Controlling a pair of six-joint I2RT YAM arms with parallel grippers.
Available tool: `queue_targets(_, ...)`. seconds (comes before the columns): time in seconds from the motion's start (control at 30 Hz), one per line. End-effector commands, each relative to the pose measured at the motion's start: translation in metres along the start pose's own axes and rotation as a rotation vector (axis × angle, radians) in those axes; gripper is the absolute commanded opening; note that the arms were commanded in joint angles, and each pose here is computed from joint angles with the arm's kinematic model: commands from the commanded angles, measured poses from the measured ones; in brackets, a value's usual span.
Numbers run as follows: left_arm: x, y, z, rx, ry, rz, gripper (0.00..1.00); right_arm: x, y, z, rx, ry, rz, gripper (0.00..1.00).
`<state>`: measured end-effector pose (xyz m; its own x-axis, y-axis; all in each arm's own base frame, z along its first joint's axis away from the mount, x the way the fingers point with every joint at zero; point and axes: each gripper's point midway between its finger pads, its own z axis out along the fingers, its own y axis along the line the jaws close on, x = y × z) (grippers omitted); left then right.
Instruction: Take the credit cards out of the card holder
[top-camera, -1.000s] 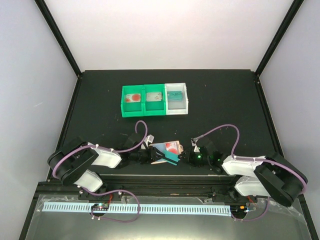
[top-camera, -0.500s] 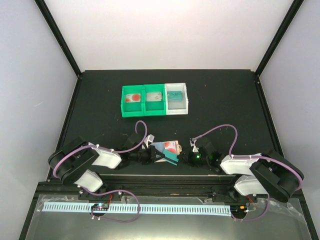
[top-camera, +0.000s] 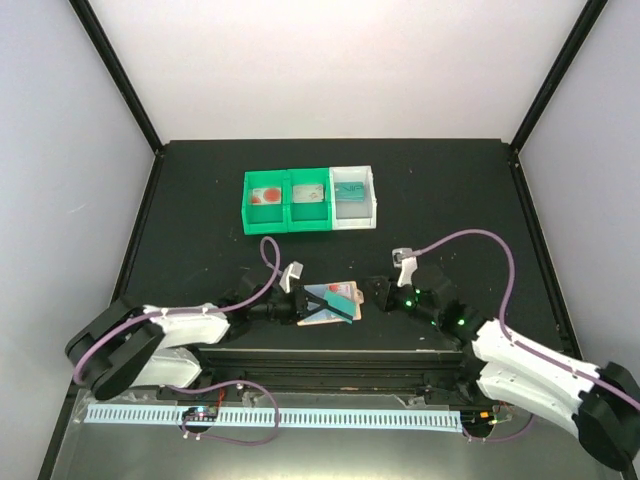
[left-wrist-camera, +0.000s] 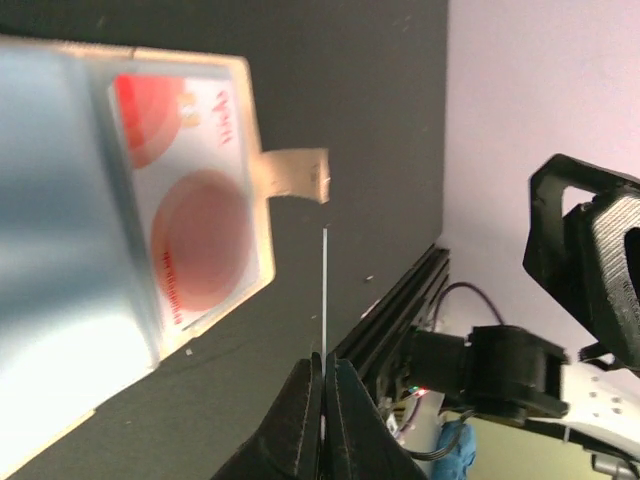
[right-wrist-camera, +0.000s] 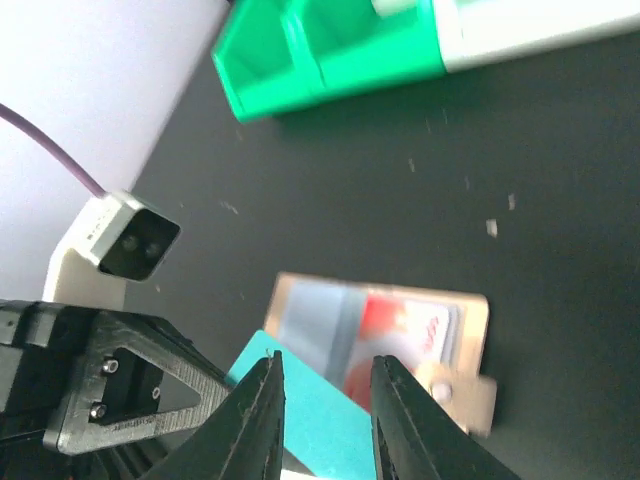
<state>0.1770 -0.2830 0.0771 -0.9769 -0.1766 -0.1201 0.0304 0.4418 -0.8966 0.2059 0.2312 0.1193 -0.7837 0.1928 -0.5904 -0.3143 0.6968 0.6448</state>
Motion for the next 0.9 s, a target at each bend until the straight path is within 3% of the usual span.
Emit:
queue_targets(0.0, -0.012, -0.017, -0.018, 0.032, -0.05, 0.0, 0.01, -0.045, 0.023, -0.026, -0.043, -0.245, -0.296, 0.24)
queue_targets(0.13, -0.021, -0.033, -0.039, 0.083, -0.086, -0.026, 0.02, -0.048, 0.062, -0.051, -0.226, -0.414, -0.66, 0.27)
queue_targets(0.3, -0.029, -0.054, -0.071, 0.112, -0.141, -0.082, 0.02, -0.045, 0.086, -0.071, -0.293, -0.562, -1.02, 0.3)
queue_targets(0.57, -0.025, -0.102, -0.112, 0.274, -0.178, -0.125, 0.02, -0.027, 0.087, -0.057, -0.317, -0.574, -1.235, 0.39)
queue_targets(0.87, -0.008, -0.127, -0.123, 0.336, -0.083, -0.104, 0.02, -0.037, 0.109, -0.05, -0.273, -0.68, -1.523, 0.4)
